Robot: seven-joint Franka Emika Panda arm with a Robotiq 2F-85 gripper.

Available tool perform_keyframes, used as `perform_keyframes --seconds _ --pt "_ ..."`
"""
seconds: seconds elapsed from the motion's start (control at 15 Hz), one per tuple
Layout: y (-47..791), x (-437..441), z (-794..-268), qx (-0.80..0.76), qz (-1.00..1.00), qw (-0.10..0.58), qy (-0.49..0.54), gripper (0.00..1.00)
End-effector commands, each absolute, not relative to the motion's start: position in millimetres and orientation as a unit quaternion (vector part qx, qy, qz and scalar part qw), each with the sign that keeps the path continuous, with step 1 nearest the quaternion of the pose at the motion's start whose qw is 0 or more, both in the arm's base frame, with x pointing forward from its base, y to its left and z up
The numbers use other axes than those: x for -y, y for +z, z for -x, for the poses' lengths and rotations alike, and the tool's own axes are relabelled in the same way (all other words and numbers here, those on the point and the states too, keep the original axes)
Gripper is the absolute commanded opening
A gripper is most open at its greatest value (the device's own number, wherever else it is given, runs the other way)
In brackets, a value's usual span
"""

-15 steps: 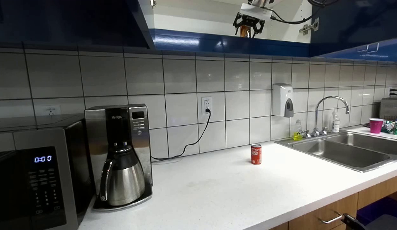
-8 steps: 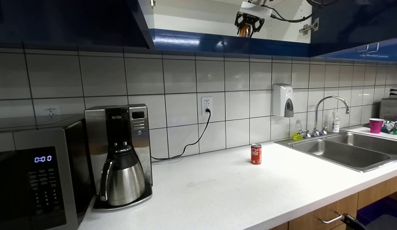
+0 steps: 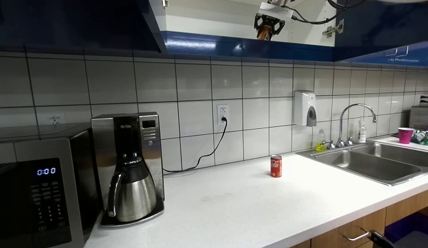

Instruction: Remove the can from the top cabinet

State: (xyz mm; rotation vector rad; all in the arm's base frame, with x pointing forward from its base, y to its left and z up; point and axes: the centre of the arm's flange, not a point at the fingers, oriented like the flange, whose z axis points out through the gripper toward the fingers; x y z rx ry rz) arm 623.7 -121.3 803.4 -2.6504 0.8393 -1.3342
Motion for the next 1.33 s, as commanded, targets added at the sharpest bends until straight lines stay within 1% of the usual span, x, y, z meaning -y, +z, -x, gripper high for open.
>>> perform_keyframes --seconds 0.0,0.33,0.73,1.27 --pt "821 124 -626 -0.28 0.861 0.032 -0.424 0.38" --pt "817 116 -610 -0.28 0.875 0.035 -0.394 0.38" --pt "816 94 -588 -0.269 0.883 0.033 -0.382 0.38" --pt "824 57 -544 -0.241 0.897 0.041 -0.369 0.38"
